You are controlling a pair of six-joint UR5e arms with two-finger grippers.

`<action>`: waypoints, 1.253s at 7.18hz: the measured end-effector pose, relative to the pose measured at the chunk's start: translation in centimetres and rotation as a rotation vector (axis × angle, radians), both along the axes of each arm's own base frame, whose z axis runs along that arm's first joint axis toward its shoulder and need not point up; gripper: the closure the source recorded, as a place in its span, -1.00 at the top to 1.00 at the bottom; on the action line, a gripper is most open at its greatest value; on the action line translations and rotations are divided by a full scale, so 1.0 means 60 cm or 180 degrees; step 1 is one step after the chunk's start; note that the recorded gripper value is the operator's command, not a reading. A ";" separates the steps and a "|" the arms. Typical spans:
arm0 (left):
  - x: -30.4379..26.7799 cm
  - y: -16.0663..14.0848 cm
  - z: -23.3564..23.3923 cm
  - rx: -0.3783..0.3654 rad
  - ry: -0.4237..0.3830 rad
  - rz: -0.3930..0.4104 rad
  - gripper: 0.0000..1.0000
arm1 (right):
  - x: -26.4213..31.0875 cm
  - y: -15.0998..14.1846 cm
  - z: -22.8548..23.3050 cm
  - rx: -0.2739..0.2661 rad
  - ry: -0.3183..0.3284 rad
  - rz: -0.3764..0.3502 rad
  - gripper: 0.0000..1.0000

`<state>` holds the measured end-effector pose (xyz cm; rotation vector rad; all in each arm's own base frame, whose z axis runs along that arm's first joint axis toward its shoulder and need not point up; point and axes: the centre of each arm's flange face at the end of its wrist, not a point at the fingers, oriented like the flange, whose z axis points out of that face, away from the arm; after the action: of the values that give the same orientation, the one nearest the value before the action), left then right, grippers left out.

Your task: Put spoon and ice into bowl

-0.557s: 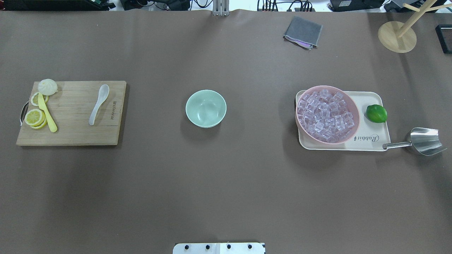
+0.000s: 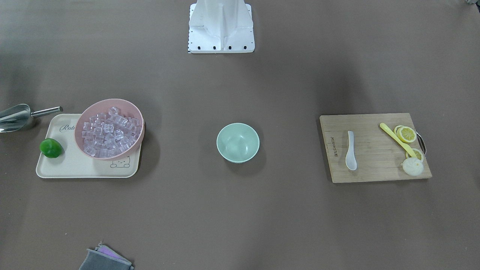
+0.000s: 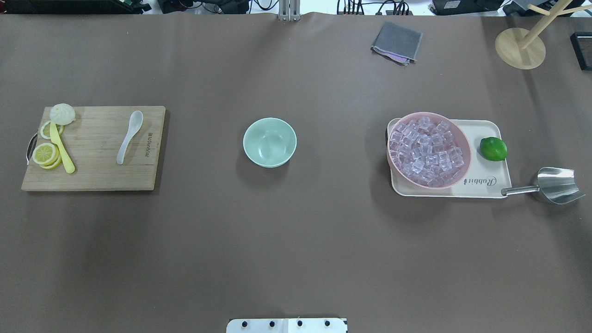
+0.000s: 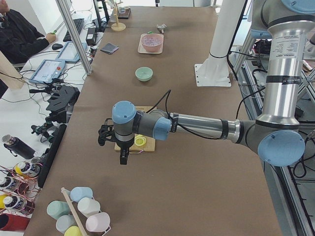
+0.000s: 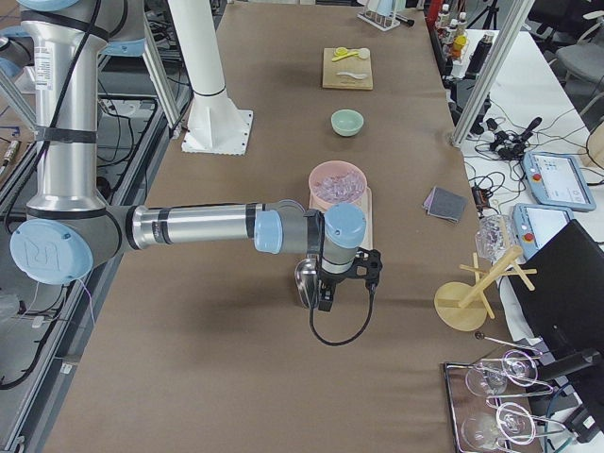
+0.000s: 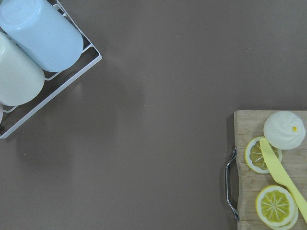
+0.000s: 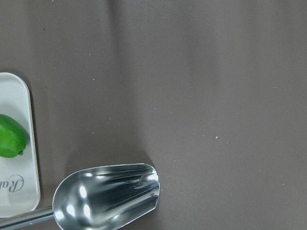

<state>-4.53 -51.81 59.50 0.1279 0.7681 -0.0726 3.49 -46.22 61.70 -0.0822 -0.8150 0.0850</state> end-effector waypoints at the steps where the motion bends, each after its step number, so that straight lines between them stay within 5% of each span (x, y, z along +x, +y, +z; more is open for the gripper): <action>1: 0.000 0.002 0.002 -0.0006 0.0008 0.0003 0.96 | 0.000 0.000 -0.001 0.0003 -0.0001 0.0000 1.00; 9: 0.003 0.004 0.003 -0.0007 0.0030 0.0017 0.96 | 0.000 0.001 -0.004 0.0012 -0.0008 0.0003 1.00</action>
<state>-4.34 -51.56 59.66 0.1236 0.7779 -0.0689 3.48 -46.15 61.44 -0.0784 -0.8177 0.0843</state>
